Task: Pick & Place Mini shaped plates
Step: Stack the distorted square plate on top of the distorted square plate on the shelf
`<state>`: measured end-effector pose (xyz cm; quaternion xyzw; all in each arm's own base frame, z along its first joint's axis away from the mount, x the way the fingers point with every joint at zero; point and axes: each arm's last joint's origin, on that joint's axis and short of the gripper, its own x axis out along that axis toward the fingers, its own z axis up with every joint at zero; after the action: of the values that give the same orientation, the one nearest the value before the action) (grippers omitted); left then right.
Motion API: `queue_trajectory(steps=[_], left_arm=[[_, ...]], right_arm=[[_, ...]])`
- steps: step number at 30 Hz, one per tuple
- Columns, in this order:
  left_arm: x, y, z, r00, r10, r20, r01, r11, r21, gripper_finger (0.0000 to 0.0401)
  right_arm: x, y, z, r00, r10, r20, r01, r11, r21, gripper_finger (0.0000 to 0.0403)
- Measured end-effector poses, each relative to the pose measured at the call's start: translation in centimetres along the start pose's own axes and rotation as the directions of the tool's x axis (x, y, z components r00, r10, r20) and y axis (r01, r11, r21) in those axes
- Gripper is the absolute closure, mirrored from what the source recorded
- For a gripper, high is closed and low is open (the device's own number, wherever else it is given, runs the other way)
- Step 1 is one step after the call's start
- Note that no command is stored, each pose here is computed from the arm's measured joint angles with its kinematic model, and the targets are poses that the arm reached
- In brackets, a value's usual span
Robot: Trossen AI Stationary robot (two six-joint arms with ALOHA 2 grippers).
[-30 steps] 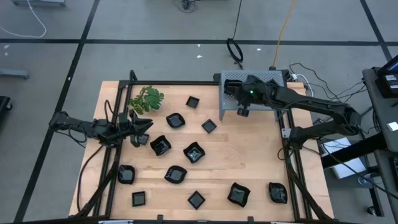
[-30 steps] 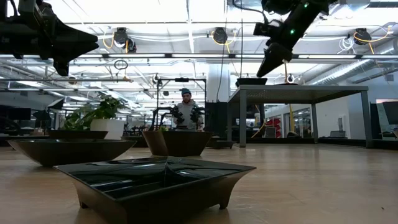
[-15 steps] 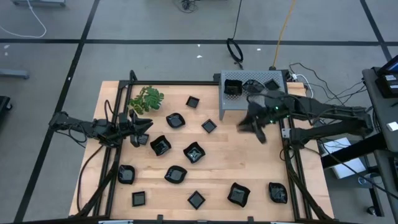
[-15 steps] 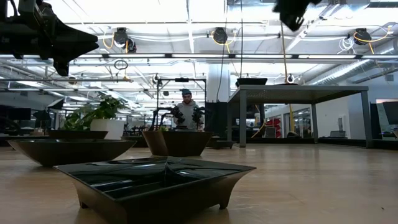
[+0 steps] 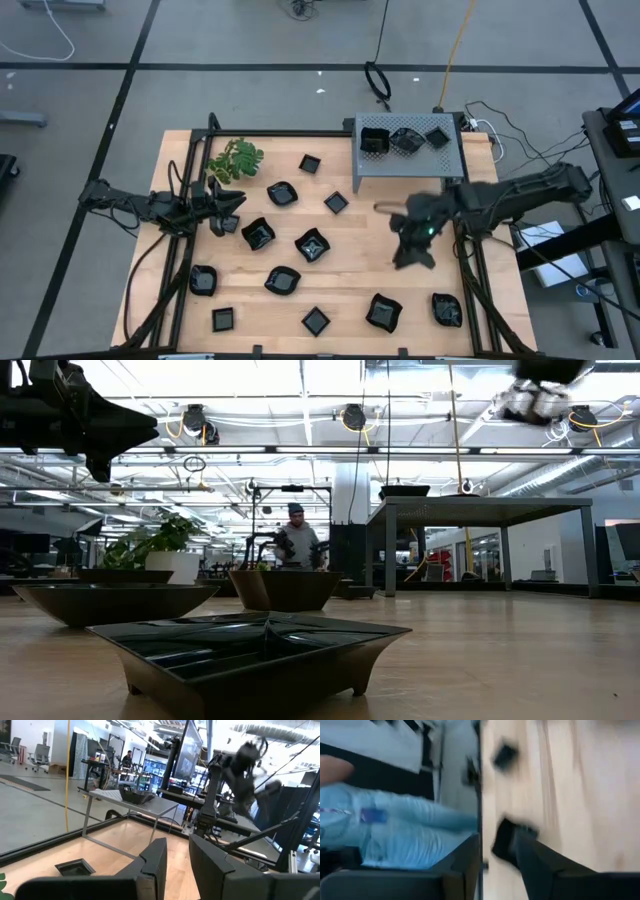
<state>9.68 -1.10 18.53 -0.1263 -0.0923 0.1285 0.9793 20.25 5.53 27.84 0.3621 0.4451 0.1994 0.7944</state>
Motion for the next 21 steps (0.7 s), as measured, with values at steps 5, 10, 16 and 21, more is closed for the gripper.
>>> queue_trajectory(steps=[5, 10, 16, 21], left_arm=[[0.0, 0.0, 0.0, 1.0, 0.0, 0.0, 0.0, 1.0, 0.0, 0.0315], [0.0, 0.0, 0.0, 1.0, 0.0, 0.0, 0.0, 1.0, 0.0, 0.0315], [0.0, 0.0, 0.0, 1.0, 0.0, 0.0, 0.0, 1.0, 0.0, 0.0315], [0.0, 0.0, 0.0, 1.0, 0.0, -0.001, 0.0, 1.0, 0.0, 0.0315]], right_arm=[[4.3, -2.3, -3.8, 0.996, 0.02, -0.091, -0.009, 0.992, 0.125, 0.0252], [7.7, -3.3, -6.4, 1.0, 0.019, 0.007, -0.019, 0.995, 0.103, 0.0247], [9.9, -4.2, -7.6, 0.986, -0.155, 0.057, 0.157, 0.987, -0.026, 0.0254], [11.7, -4.3, -7.9, 0.989, -0.146, 0.037, 0.148, 0.988, -0.044, 0.0254]])
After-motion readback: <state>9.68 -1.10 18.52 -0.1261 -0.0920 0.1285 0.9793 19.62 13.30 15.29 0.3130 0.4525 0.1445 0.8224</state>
